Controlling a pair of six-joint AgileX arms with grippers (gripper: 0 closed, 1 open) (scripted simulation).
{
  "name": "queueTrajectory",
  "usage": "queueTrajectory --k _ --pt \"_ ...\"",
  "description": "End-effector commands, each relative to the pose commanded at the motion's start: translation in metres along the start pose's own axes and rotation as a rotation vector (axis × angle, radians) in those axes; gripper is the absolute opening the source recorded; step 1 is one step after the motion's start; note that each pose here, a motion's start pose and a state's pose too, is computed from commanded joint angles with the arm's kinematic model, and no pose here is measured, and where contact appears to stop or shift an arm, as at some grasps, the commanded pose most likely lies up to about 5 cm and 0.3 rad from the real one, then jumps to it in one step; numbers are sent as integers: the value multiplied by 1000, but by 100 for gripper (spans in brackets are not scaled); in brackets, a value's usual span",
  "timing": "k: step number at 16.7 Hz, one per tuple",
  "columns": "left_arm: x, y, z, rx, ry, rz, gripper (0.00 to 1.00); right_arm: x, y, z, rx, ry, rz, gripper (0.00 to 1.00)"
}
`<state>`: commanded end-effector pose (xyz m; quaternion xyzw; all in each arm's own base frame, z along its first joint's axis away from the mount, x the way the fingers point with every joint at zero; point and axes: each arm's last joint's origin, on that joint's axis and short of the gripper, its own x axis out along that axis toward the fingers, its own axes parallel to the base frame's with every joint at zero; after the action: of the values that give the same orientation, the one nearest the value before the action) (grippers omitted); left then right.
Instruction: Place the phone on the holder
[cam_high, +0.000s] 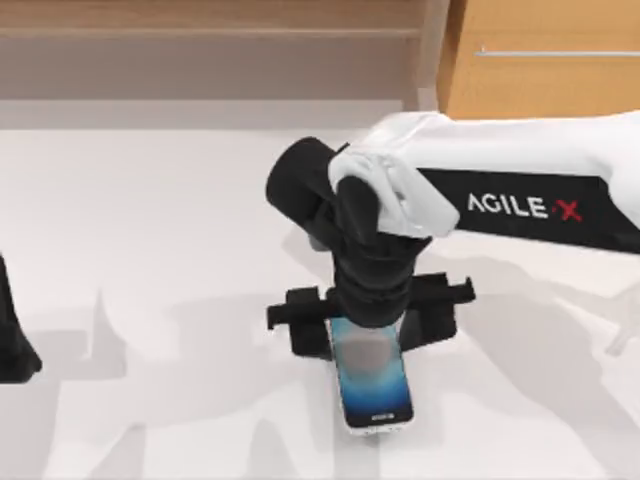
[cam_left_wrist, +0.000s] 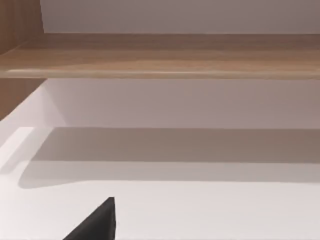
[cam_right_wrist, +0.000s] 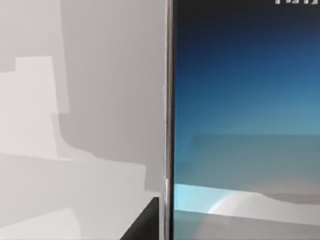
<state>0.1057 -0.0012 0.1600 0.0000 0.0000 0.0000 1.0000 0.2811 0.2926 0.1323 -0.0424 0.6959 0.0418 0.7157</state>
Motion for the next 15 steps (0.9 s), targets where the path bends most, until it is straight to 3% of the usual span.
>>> queueTrajectory --k 4,9,15 --pt "0 0 0 0 0 0 100 -33 -4 6 -51 -115 76 0" --pt "0 0 0 0 0 0 100 -90 -38 4 -113 -342 177 0" --pt "0 0 0 0 0 0 100 -140 -85 -9 -111 -602 214 0"
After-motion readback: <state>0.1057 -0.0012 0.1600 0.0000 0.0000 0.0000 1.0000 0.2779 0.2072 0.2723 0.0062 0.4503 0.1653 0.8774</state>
